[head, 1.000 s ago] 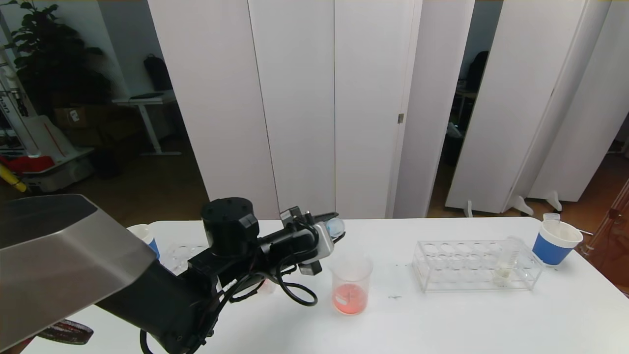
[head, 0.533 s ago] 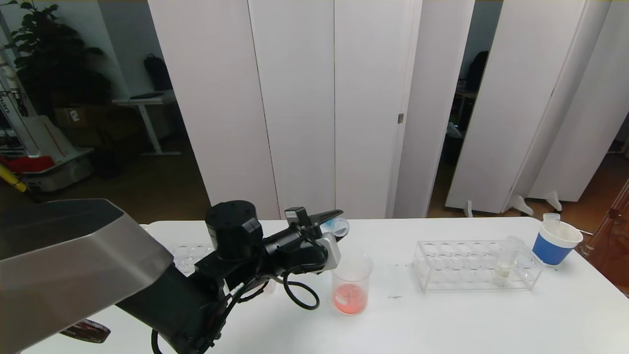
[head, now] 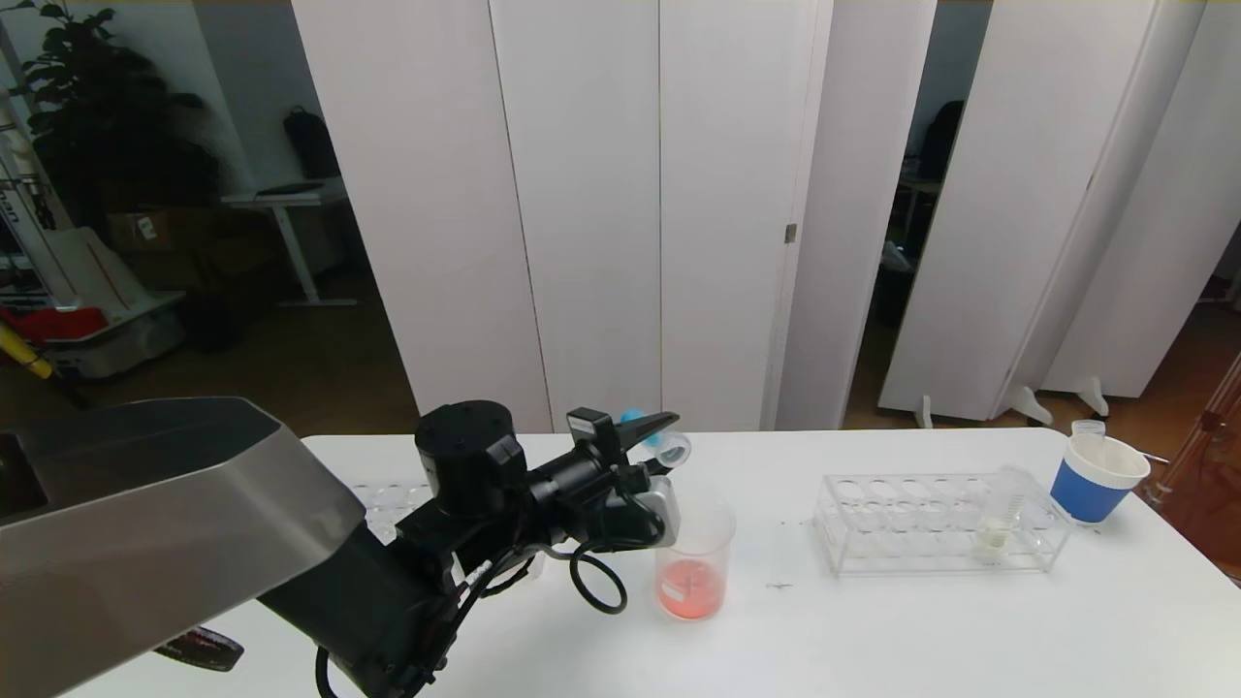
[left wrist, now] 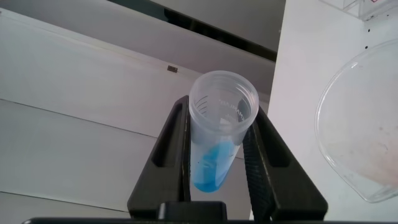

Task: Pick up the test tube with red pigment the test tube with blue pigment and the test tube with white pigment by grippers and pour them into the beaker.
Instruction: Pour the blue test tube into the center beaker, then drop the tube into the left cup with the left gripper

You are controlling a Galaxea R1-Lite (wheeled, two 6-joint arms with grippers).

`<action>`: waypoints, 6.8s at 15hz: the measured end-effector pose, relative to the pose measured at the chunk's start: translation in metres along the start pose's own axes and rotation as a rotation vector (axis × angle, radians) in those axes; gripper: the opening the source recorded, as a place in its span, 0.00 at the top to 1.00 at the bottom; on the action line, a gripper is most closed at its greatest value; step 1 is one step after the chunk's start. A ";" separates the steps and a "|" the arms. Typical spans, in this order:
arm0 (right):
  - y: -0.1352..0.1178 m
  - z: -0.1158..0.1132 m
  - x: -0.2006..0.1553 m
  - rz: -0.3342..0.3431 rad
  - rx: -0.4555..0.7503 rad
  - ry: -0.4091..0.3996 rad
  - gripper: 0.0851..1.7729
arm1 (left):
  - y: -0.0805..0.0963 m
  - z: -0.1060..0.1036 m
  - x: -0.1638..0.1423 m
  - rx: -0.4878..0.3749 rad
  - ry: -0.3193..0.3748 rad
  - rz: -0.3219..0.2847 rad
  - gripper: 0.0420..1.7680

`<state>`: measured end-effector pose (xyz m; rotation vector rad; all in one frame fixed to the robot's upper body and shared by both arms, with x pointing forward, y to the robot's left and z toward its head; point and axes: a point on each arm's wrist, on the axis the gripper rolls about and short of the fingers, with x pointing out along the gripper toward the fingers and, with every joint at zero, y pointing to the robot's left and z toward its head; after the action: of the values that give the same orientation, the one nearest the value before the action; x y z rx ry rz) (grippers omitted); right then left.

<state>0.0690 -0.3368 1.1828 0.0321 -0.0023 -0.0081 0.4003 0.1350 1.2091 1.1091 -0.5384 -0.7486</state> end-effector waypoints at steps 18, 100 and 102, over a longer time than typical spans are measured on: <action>0.000 0.000 0.000 0.000 0.000 0.000 0.02 | -0.001 0.005 0.005 0.132 -0.032 0.076 0.69; 0.000 0.000 0.000 0.000 0.000 0.000 0.02 | -0.004 -0.014 0.018 0.324 -0.132 0.100 0.69; 0.000 0.000 0.000 0.000 0.000 0.000 0.02 | -0.004 -0.015 0.018 0.333 -0.130 0.100 0.69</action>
<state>0.0690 -0.3368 1.1828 0.0321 -0.0023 -0.0081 0.4213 0.1291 1.2006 1.3350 -0.8449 -0.6603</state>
